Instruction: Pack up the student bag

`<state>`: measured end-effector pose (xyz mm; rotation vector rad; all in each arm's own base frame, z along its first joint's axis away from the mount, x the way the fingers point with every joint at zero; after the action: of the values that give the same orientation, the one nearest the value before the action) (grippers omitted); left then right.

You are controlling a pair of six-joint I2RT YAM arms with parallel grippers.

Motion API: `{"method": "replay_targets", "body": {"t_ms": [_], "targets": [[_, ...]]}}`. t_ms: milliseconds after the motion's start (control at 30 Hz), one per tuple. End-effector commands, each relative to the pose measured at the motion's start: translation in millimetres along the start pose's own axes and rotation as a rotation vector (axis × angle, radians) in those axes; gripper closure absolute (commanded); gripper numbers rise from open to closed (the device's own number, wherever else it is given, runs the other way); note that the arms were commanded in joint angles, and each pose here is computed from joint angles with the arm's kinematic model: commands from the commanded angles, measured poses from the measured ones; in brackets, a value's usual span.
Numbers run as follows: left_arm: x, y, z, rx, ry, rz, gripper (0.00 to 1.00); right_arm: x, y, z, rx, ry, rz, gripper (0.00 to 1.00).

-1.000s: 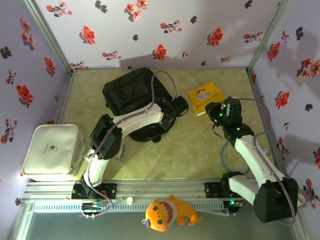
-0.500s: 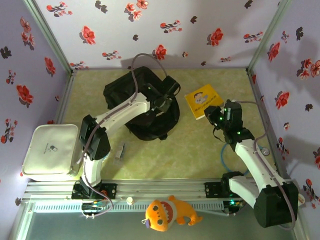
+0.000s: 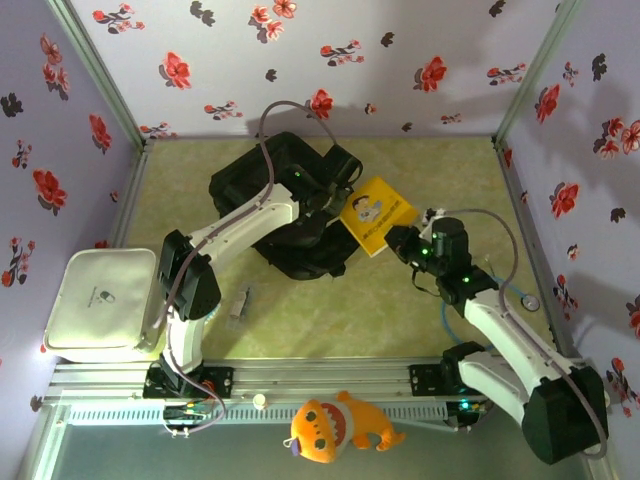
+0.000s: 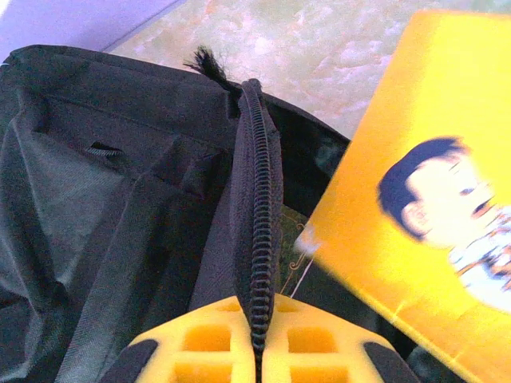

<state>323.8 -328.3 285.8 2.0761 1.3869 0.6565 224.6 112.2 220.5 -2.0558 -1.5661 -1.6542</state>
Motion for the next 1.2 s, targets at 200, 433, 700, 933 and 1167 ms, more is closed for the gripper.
{"method": "replay_targets", "body": {"t_ms": [200,433,700,933,1167], "targets": [[-1.1,30.9,-32.7,-0.14,-0.087,-0.064,0.98,35.6,5.6,30.7,-0.009,0.153,-0.072,0.96],[-2.1,35.3,-37.2,-0.152,-0.112,-0.075,0.98,34.9,-4.9,54.4,0.038,0.112,-0.058,0.96],[-6.7,45.3,-46.2,-0.186,-0.184,-0.121,0.99,10.2,-27.6,89.2,0.117,-0.019,0.047,0.96],[-9.7,46.1,-45.8,-0.18,-0.216,-0.14,1.0,21.1,-13.1,129.7,0.106,-0.039,0.097,0.96],[-4.7,49.2,-51.2,-0.186,-0.215,-0.156,0.99,24.7,-18.0,188.6,0.146,0.009,0.189,0.96]]}}
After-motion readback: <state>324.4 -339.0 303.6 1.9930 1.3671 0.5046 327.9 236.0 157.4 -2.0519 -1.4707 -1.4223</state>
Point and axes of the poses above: each hand's point on the last joint's axis, 136 mm out from that joint toward the fingers, its own z axis out along the fingers, its own x axis along the line the jaws close on, y = z × x, the point moved 9 cm from there along -z, back along the fingers, and after that the axes turned 11 degrees about -z, right-handed, at the moved point
